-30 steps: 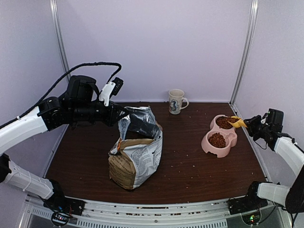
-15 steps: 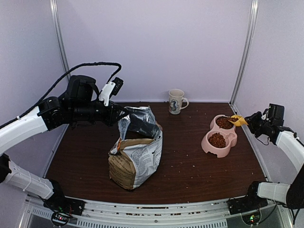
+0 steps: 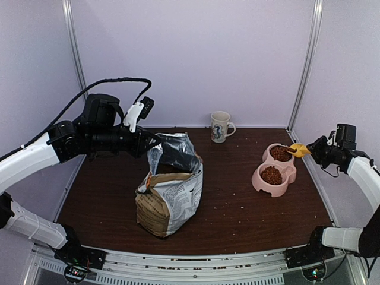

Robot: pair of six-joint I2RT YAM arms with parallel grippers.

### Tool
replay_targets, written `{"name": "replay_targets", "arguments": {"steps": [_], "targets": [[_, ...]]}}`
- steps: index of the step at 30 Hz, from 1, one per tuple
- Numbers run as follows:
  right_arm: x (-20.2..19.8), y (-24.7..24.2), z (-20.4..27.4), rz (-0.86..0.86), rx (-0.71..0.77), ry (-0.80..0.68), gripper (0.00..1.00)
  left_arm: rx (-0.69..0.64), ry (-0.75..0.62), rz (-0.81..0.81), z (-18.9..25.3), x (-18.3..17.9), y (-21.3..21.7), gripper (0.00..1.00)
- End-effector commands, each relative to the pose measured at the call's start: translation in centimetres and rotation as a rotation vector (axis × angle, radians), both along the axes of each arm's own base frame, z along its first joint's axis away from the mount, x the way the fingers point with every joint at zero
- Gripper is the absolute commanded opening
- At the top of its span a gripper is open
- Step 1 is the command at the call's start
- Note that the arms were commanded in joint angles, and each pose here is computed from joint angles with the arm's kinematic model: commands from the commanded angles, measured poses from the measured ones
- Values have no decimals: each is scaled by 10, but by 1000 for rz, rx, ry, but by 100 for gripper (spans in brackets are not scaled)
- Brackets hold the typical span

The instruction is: Serve the pet food

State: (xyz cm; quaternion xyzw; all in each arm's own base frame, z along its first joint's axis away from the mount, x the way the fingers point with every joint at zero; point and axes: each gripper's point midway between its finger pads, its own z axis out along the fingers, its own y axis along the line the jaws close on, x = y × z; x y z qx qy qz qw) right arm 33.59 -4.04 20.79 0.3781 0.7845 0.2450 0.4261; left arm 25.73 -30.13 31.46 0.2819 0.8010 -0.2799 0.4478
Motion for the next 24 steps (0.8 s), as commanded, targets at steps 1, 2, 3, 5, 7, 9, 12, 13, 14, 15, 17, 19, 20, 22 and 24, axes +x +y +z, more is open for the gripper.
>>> {"name": "replay_targets", "arguments": {"steps": [1, 2, 3, 5, 7, 9, 12, 13, 14, 15, 17, 19, 20, 22, 24], "targets": [[1, -1, 9, 36, -112, 27, 18, -94, -108, -3, 46, 7, -2, 0], [2, -1, 10, 44, -130, 33, 18, -93, -107, -4, 46, 7, -2, 0], [2, 1, 10, 59, -148, 41, 18, -92, -108, -6, 47, 7, -2, 0], [3, 4, 12, 88, -182, 53, 18, -92, -107, -7, 47, 7, -3, 0], [4, 7, 16, 119, -217, 60, 18, -92, -106, -9, 47, 7, -3, 0], [6, 12, 18, 156, -248, 67, 18, -92, -106, -9, 47, 8, -4, 0], [7, 14, 21, 184, -319, 89, 18, -95, -105, -11, 48, 7, -4, 0], [7, 14, 21, 192, -354, 104, 18, -94, -104, -11, 47, 8, -4, 0], [6, 13, 22, 196, -395, 117, 18, -96, -105, -11, 48, 8, -4, 0], [6, 13, 23, 205, -429, 124, 18, -95, -103, -11, 47, 8, -5, 0], [7, 11, 24, 214, -487, 136, 18, -95, -103, -10, 47, 8, -4, 0], [8, 12, 28, 230, -552, 137, 18, -93, -101, -9, 46, 8, -4, 0], [8, 12, 30, 238, -579, 135, 18, -95, -101, -7, 47, 8, -4, 0], [9, 14, 36, 258, -638, 128, 18, -95, -102, -5, 48, 7, -3, 0], [10, 18, 42, 281, -697, 119, 18, -96, -101, -4, 48, 7, -2, 0]]}}
